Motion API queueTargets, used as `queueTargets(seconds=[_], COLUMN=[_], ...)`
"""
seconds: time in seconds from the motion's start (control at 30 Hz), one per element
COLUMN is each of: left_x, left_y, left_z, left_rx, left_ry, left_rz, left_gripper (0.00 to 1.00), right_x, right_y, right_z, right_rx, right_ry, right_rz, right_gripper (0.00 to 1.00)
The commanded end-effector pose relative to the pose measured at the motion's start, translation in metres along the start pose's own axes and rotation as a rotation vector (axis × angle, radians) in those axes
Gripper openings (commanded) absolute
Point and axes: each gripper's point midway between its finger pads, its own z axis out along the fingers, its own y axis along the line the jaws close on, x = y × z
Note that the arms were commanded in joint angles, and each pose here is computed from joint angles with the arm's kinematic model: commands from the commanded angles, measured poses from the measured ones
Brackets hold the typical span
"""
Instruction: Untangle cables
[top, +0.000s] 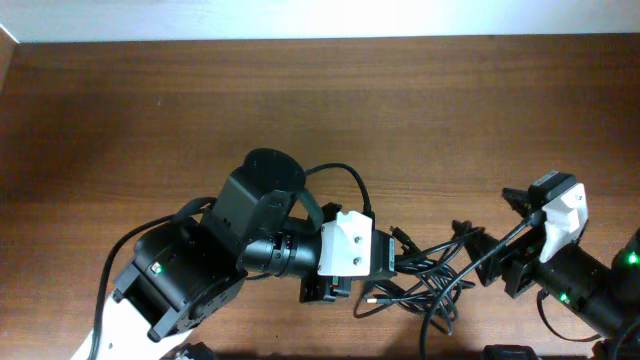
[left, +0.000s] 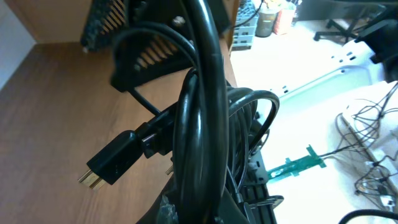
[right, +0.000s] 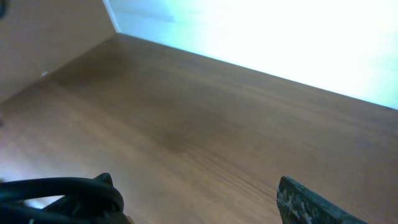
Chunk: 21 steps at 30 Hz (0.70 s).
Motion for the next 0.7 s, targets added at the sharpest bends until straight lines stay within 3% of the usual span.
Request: queueTargets(seconds=[0.0, 0.17, 0.33, 0.53, 0.67], left_x=[-0.019, -0.013, -0.008, 0.003, 0.008], left_y=[-0.027, -0.029, -0.031, -0.013, 0.001], left_z=[-0.010, -0.010, -0.010, -0.009, -0.009], left_rx=[0.114, 0.117, 0.121, 0.015, -0.065], left_ry=[-0.081, -0.056, -0.037, 0.027, 0.058], left_rz=[0.016, -0.009, -0.029, -0.029, -0.067], left_gripper=[0.00, 0.00, 0.00, 0.00, 0.00], right_x=[-0.003, -0.002, 0.004, 0.013, 0.034], right_y=[-0.040, -0.079, -0.127, -0.124, -0.095], right_z=[-0.005, -0.019, -0.056, -0.054, -0.033], right_rx=[0.228, 0.468, 0.826, 0.811, 0.605], right_ry=[-0.002, 0.009, 0.025, 0.056, 0.137], right_rz=[0.027, 0.024, 0.080, 0.107, 0.135], right_gripper=[0.82, 0.82, 0.83, 0.84, 0.90])
